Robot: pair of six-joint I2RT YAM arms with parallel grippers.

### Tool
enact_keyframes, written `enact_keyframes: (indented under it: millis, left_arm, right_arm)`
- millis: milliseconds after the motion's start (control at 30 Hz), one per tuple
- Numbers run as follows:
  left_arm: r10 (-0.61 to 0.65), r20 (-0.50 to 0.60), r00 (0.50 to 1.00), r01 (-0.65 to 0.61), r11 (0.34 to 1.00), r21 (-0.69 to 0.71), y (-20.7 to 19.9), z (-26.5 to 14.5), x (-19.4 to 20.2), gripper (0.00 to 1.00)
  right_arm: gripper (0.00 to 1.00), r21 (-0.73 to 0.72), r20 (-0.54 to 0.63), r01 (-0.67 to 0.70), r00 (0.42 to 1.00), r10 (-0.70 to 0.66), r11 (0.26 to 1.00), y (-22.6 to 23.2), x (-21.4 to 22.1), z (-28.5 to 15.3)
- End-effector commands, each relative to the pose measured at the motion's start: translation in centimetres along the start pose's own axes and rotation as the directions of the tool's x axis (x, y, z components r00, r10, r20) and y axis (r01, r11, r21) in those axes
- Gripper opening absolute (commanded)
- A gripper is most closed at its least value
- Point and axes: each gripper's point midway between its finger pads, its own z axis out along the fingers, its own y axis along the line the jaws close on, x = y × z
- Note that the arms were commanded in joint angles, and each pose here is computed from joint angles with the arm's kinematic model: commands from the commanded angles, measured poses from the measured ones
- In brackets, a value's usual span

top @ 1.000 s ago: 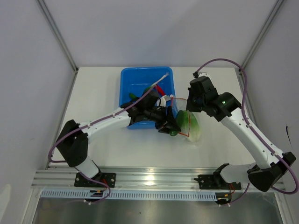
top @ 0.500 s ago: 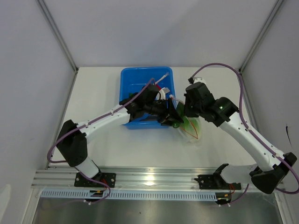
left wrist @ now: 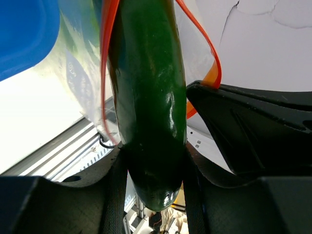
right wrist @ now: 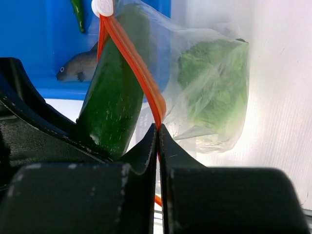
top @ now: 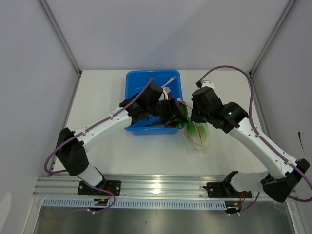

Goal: Place the food in the zip-top bag and seal the zipper
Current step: Place the fake vegetable in the zipper food storage bag.

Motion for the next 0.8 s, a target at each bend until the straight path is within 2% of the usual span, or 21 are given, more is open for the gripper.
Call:
enact_keyframes:
  millis: [0,167,233,267,300,333,367,433,467,533,600,767]
  left_arm:
    - [-0.002,0.055,0.999,0.001,1.0,0.031,-2.3,-1.7,-0.9,0.04]
    - [0.032,0.077,0.997,-0.029,0.999,-0.043,-1.9,-0.7,-1.2,0.01]
    - [0.044,0.069,0.997,-0.04,0.998,-0.055,-1.8,-0.3,-1.1,0.06]
    - [0.06,0.083,0.995,-0.055,0.997,-0.055,-2.2,-0.3,-1.3,0.14]
    - [0.067,0.083,0.994,-0.061,0.996,-0.068,-1.9,-0.1,-1.3,0.28]
    - [0.09,0.084,0.992,-0.084,0.994,-0.076,-1.7,0.0,-1.3,0.33]
    - [0.1,0.098,0.99,-0.092,0.992,-0.087,-1.6,0.0,-1.6,0.48]
    - [0.123,0.1,0.987,-0.111,0.987,-0.115,-1.0,0.3,-1.7,0.66]
    - [0.134,0.097,0.986,-0.121,0.985,-0.124,-0.9,0.5,-1.6,0.81]
    - [0.147,0.077,0.986,-0.136,0.981,-0.136,-0.4,1.0,-1.3,0.94]
    - [0.154,0.051,0.987,-0.147,0.981,-0.125,-0.5,1.2,-0.9,0.99]
    - [0.227,0.082,0.971,-0.216,0.969,-0.122,-1.7,-0.2,-0.7,1.0]
  right_arm:
    - [0.0,-0.006,0.058,-0.021,0.998,0.022,1.0,0.2,-1.1,-0.6]
    - [0.0,0.001,0.051,-0.011,0.999,0.01,1.0,0.4,-0.9,-0.1]
    - [0.0,-0.004,0.05,-0.01,0.999,0.011,1.0,0.6,-0.9,-0.1]
    - [0.0,-0.006,0.053,-0.014,0.998,0.015,1.0,0.6,-1.0,-0.1]
    - [0.0,-0.009,0.053,-0.013,0.999,0.014,1.0,0.6,-1.0,-0.1]
    - [0.0,-0.013,0.054,-0.014,0.998,0.015,1.0,0.7,-1.0,-0.2]
    - [0.0,-0.015,0.051,-0.011,0.999,0.012,1.0,0.7,-1.0,-0.2]
    - [0.0,-0.033,0.047,-0.017,0.999,0.018,0.999,1.1,-1.0,-0.4]
    - [0.0,-0.045,0.045,-0.022,0.999,0.024,0.999,1.3,-1.1,-0.5]
    - [0.0,-0.084,0.037,-0.03,0.999,0.033,0.996,2.1,-1.3,-0.9]
    - [0.0,-0.109,0.034,-0.042,0.998,0.046,0.993,2.7,-1.6,-1.2]
    - [0.0,-0.094,0.028,-0.062,0.997,0.065,0.994,2.5,-2.0,-1.9]
